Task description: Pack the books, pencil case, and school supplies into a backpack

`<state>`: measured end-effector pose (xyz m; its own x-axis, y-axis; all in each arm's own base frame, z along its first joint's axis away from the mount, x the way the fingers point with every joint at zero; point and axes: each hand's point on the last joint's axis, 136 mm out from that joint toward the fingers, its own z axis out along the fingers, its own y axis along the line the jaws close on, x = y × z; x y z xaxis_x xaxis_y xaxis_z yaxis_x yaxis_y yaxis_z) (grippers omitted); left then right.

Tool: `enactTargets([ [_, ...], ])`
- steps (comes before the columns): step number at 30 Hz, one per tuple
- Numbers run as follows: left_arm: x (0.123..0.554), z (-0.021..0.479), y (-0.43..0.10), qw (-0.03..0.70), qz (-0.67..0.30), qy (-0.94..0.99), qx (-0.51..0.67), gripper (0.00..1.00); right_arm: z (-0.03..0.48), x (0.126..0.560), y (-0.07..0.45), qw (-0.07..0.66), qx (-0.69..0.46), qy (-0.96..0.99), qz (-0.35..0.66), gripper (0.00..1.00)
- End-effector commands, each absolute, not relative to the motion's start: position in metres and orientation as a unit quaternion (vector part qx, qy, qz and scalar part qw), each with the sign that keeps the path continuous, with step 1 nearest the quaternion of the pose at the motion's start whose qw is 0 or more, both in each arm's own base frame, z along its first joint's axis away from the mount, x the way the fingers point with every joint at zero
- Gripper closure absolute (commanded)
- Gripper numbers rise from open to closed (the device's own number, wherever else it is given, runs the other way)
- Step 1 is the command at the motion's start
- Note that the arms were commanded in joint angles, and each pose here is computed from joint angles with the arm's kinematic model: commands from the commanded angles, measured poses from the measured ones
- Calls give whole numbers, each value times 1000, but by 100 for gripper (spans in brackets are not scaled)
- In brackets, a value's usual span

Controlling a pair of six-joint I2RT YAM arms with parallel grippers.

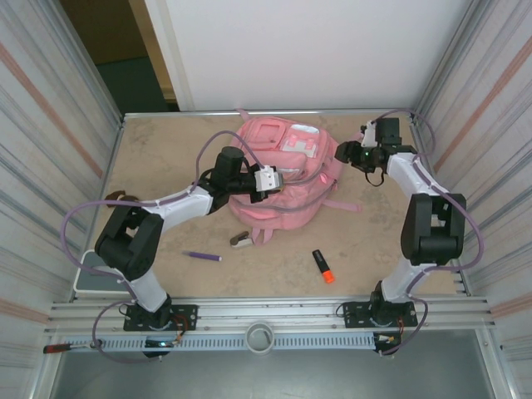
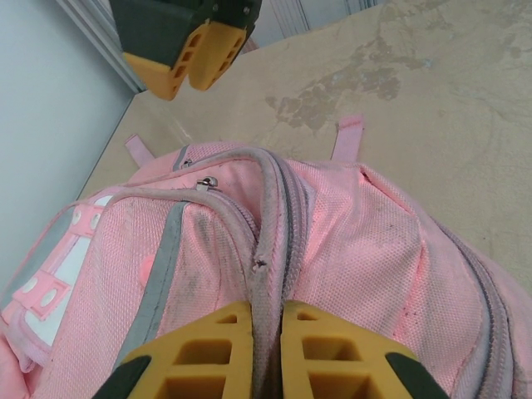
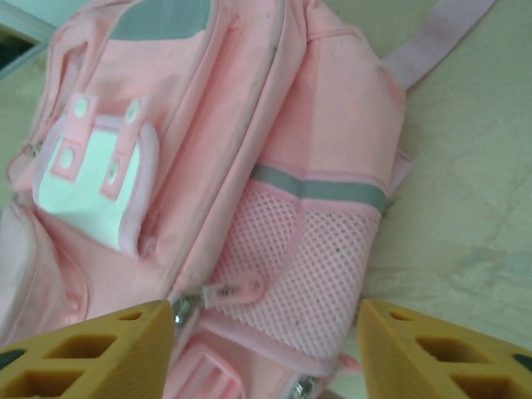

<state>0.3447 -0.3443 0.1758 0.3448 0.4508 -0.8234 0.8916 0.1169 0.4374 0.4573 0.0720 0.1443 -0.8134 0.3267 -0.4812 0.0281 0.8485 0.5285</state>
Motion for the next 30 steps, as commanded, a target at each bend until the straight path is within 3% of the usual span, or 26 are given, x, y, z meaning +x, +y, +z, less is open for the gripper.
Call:
enactTargets([
  [1, 347, 193, -347, 545, -216, 520, 621, 92, 144, 490, 84, 288, 138, 895, 310, 39],
  [7, 345, 192, -350, 544, -214, 517, 626, 92, 132, 527, 104, 271, 147, 890, 337, 42],
  [13, 342, 191, -352, 540, -211, 517, 630, 92, 107, 543, 111, 246, 157, 892, 346, 60],
  [19, 342, 190, -355, 537, -208, 519, 631, 91, 85, 548, 114, 223, 164, 899, 340, 62],
  [25, 355, 187, -358, 536, -194, 531, 627, 91, 96, 547, 98, 240, 173, 891, 343, 93],
  [30, 386, 193, -364, 550, -167, 556, 601, 88, 129, 540, 57, 290, 208, 868, 347, 100],
])
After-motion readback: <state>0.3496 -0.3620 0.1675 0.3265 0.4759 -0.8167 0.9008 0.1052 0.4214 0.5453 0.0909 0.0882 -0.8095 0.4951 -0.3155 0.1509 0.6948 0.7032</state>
